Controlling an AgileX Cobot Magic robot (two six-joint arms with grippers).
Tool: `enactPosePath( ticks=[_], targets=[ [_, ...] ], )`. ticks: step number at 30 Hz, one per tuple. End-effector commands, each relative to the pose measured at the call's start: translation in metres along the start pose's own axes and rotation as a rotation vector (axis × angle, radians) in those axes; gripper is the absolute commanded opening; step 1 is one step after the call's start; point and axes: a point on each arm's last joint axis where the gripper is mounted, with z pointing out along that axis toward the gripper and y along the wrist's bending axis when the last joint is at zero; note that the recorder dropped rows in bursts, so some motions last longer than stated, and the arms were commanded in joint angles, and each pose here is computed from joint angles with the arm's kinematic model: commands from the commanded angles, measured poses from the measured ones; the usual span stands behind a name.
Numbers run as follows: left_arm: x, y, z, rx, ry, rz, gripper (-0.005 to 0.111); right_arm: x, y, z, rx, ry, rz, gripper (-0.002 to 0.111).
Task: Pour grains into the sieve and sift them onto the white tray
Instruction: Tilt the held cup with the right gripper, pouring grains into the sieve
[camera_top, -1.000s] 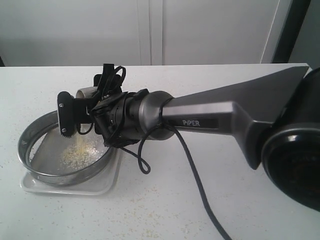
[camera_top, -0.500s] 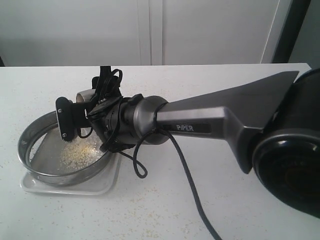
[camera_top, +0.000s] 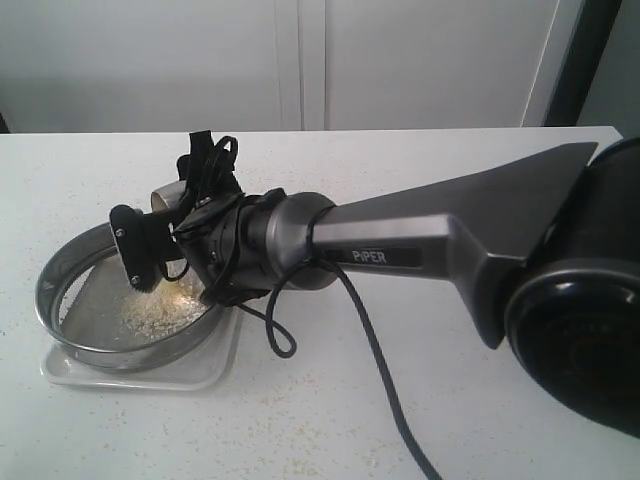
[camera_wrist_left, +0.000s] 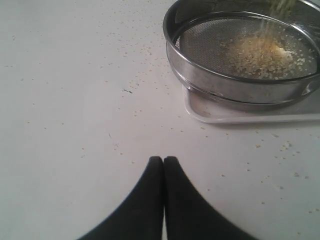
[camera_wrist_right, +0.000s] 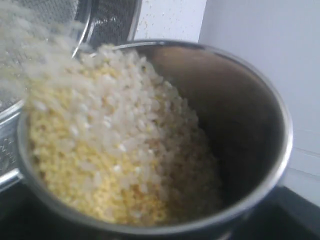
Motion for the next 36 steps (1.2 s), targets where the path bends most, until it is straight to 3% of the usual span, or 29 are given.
enactPosePath(
  ticks=[1, 11, 17, 36],
  targets=[
    [0.003, -0.001, 0.001, 0.005, 0.014, -0.01, 0.0, -0.003, -0.007, -0.005, 0.037, 0.015, -0.05, 0.0],
    [0.003, -0.001, 0.001, 0.005, 0.014, -0.01, 0.0, -0.001, -0.008, -0.005, 0.043, 0.035, -0.045, 0.0],
    [0.003, -0.001, 0.001, 0.005, 0.014, -0.01, 0.0, -0.005, -0.008, -0.007, 0.056, 0.031, -0.282, 0.0],
    [0.003, -0.001, 0.001, 0.005, 0.014, -0.01, 0.0, -0.013, -0.013, -0.011, 0.127, 0.021, -0.466, 0.0]
  ],
)
